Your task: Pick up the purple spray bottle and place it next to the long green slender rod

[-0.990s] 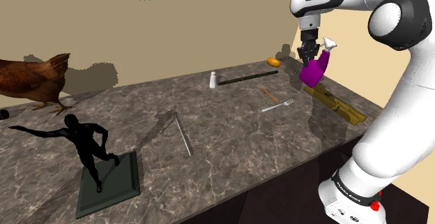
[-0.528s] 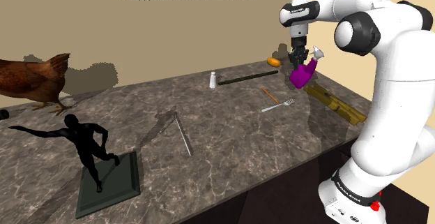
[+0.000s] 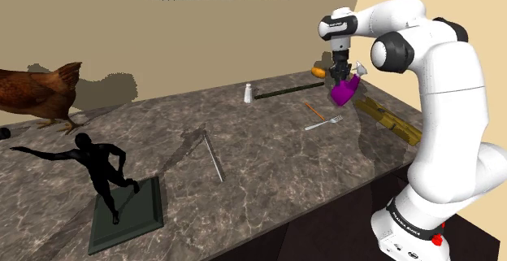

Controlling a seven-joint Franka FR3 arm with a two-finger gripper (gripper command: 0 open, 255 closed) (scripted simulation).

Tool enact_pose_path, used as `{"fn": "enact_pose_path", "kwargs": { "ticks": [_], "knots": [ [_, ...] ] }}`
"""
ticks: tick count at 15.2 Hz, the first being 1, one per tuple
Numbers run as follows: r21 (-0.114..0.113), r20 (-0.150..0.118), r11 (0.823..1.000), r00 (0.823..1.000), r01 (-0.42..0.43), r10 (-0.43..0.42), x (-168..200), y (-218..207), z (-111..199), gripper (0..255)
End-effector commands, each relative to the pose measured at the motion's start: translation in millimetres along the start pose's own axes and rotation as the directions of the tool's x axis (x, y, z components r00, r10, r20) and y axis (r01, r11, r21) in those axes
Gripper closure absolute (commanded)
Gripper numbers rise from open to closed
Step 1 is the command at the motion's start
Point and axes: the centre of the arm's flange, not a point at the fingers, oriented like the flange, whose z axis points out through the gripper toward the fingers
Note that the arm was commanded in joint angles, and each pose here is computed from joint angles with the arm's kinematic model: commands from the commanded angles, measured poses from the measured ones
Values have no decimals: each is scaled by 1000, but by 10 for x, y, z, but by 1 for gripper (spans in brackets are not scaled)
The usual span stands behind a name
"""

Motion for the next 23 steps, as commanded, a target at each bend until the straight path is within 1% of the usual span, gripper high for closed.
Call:
{"fn": "enact_pose_path", "kwargs": {
  "ticks": [1, 11, 18, 19, 23],
  "knots": [
    [0, 0, 1000, 1000, 0, 0, 39, -13, 107, 255],
    [0, 0, 1000, 1000, 0, 0, 233, -17, 594, 255],
    [0, 0, 1000, 1000, 0, 0, 233, -17, 594, 255],
    [0, -1, 1000, 1000, 0, 0, 247, -11, 601, 0],
    [0, 0, 1000, 1000, 0, 0, 242, -9, 602, 0]
  ]
}}
